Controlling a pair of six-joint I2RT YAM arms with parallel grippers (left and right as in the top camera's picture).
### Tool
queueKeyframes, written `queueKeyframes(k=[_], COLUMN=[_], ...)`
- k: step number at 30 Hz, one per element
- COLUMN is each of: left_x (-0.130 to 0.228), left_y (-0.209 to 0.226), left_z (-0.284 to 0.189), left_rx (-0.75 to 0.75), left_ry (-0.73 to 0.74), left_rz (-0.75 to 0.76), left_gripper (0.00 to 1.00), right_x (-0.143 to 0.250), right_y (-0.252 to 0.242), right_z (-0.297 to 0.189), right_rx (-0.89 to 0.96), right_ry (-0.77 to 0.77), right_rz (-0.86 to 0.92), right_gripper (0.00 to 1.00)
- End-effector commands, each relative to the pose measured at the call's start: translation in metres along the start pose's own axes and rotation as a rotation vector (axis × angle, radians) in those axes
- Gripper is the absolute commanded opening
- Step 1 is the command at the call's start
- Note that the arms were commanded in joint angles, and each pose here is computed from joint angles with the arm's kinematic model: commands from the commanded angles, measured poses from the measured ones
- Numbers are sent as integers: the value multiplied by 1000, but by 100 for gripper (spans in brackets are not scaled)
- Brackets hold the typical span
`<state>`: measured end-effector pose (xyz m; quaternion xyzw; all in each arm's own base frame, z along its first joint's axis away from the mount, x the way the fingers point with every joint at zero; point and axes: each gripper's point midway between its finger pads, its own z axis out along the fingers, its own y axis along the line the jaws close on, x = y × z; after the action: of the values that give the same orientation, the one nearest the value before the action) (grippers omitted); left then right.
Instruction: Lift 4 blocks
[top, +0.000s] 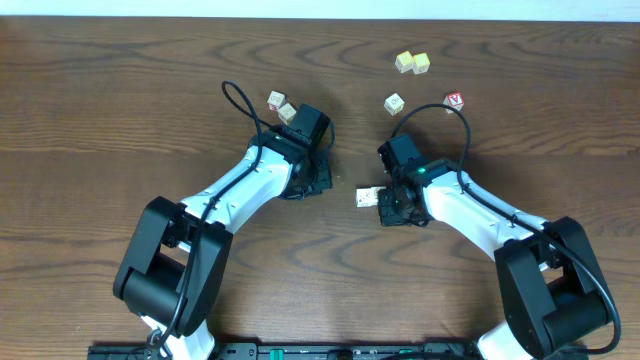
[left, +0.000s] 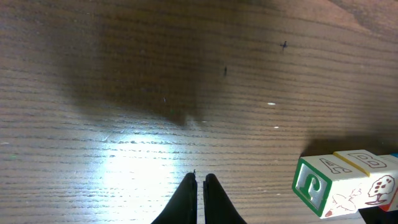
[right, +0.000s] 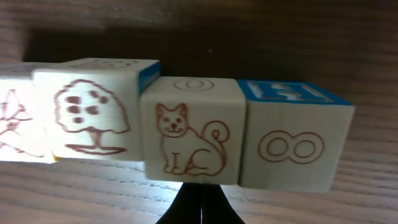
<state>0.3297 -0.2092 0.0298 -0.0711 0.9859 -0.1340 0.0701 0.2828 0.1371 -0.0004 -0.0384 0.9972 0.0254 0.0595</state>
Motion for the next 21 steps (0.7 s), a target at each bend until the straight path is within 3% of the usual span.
queueKeyframes(k=[1, 21], left_x=[2, 2], left_y=[5, 5], left_z=[3, 3], left_rx=[-20, -20], left_ry=[4, 5], left_rz=[15, 16], left_gripper=[7, 7], right_x=[-3, -6], right_y=[-5, 5], right_z=[1, -18], right_rx=[12, -39], right_ry=[-16, -6], right_rz=[23, 41], right_gripper=[1, 1])
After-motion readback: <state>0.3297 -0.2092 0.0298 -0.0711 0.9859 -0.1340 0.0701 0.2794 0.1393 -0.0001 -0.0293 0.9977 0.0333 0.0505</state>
